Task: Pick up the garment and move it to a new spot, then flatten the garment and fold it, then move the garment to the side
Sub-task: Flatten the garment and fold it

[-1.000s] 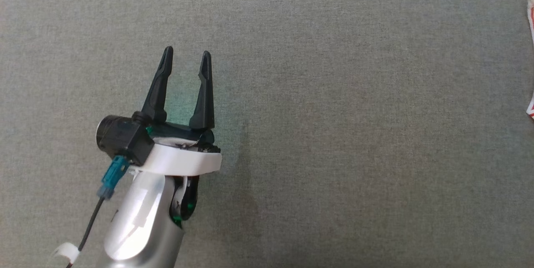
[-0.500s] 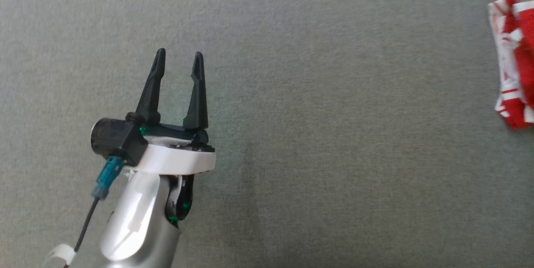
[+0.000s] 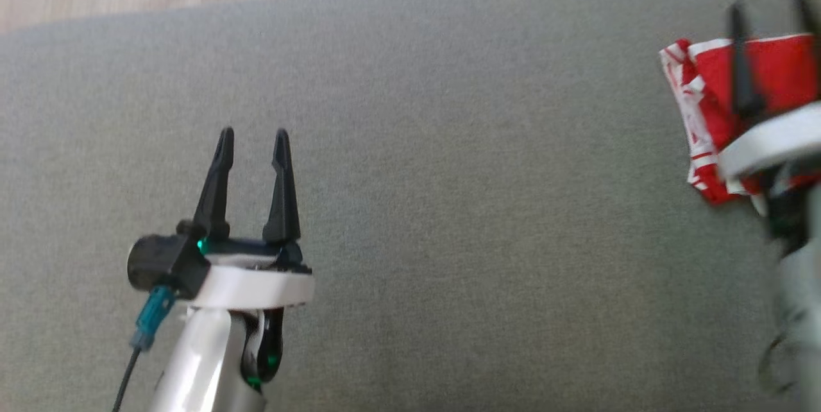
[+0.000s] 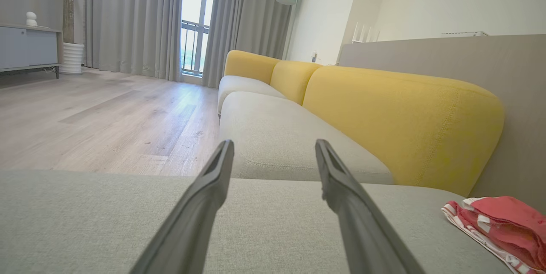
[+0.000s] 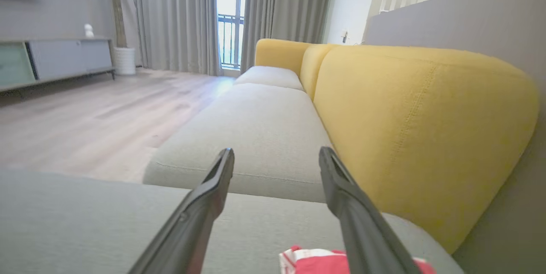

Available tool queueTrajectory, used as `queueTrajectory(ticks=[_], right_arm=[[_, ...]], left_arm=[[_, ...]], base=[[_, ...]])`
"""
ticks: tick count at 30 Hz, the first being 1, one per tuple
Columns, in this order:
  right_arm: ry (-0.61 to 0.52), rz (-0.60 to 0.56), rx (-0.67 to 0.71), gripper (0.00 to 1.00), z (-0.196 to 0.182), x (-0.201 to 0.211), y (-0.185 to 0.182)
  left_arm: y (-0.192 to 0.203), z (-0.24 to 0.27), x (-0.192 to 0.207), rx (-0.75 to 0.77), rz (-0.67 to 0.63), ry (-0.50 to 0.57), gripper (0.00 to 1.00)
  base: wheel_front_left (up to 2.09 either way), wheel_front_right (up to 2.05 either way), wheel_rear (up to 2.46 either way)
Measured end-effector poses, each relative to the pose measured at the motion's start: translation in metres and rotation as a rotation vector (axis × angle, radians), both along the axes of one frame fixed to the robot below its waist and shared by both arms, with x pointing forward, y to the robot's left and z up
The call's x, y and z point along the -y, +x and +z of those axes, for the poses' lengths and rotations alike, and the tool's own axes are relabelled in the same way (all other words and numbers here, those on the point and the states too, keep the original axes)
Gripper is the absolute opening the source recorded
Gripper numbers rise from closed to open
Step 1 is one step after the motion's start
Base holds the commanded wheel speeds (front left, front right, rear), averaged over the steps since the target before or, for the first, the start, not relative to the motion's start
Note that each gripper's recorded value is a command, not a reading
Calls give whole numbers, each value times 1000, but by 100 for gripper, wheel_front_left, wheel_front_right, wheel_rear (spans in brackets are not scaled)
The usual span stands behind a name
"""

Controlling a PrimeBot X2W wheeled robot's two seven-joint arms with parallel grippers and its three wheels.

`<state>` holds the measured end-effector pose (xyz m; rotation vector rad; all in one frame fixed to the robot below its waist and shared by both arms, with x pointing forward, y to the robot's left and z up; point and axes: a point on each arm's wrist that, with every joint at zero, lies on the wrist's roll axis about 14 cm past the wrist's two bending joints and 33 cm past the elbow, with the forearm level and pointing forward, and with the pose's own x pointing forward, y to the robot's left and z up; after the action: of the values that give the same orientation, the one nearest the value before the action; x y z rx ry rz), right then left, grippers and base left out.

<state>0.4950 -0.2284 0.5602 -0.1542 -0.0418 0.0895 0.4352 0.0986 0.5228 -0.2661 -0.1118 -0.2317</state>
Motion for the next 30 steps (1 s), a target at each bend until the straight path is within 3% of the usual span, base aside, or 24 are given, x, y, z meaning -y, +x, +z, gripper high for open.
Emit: queueTrajectory(ticks=[6,10,18,30], right_arm=[[208,19,2,100,-23,-41,-45],[274,20,-14,100,-42,-56,-70],[335,-9,-33,100,-64,-56,-99],[353,-7,-26,100,-64,-58,-101]], left_arm=[[-19,6,2,8,-5,-13,100],[-30,1,4,-13,-14,-27,100],[-42,-2,-2,-34,8,-67,100],[-48,-6,-6,-46,18,-77,100]], base=[[0,0,0],[0,0,0],[0,0,0],[0,0,0]])
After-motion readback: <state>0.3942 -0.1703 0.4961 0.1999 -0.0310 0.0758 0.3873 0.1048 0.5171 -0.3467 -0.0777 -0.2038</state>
